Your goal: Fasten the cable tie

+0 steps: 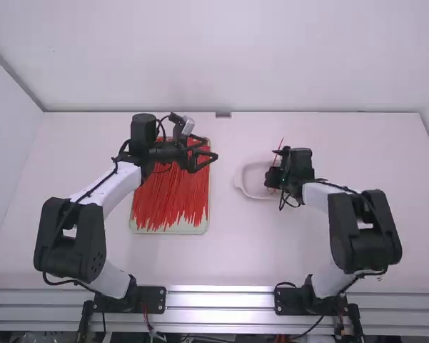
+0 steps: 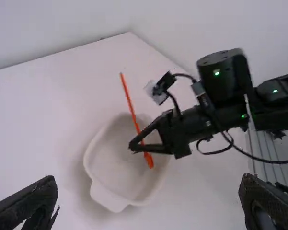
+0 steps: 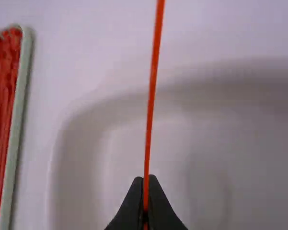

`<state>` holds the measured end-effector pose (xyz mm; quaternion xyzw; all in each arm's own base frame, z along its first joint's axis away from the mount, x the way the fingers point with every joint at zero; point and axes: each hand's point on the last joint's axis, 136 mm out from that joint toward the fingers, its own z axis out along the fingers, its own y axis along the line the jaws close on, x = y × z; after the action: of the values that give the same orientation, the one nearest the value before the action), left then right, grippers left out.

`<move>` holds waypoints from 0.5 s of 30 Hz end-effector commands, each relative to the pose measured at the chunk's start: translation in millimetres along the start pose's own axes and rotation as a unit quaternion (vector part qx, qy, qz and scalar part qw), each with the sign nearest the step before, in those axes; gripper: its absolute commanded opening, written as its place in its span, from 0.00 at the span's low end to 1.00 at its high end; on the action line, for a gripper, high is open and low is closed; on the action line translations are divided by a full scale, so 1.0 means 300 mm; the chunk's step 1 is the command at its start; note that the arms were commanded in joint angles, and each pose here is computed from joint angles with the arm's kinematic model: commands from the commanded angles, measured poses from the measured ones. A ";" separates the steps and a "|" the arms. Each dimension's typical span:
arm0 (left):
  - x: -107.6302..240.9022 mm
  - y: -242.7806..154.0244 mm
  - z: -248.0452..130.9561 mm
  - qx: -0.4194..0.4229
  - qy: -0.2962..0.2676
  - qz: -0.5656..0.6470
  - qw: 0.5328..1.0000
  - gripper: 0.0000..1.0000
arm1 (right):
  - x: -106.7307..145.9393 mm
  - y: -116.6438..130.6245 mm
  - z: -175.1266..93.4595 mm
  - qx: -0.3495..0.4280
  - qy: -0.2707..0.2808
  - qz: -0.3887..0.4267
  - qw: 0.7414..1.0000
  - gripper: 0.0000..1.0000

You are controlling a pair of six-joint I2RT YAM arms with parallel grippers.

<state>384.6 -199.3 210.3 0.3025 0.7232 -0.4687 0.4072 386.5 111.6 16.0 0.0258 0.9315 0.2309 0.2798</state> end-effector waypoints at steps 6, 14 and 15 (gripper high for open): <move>-0.023 -0.009 -0.012 0.011 -0.006 0.005 1.000 0.99 | -0.060 0.025 0.021 0.006 -0.017 -0.012 1.000 0.34; -0.033 0.047 -0.047 -0.022 -0.016 -0.077 0.997 0.99 | -0.096 0.032 0.007 0.010 -0.007 -0.011 1.000 0.75; -0.037 0.051 -0.070 -0.020 -0.019 -0.082 0.996 0.99 | -0.105 0.039 0.001 0.012 0.001 -0.008 1.000 0.77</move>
<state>390.4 -189.7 210.0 0.2570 0.7413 -0.4806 0.3916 395.3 117.2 20.8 0.0219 0.9392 0.2170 0.2651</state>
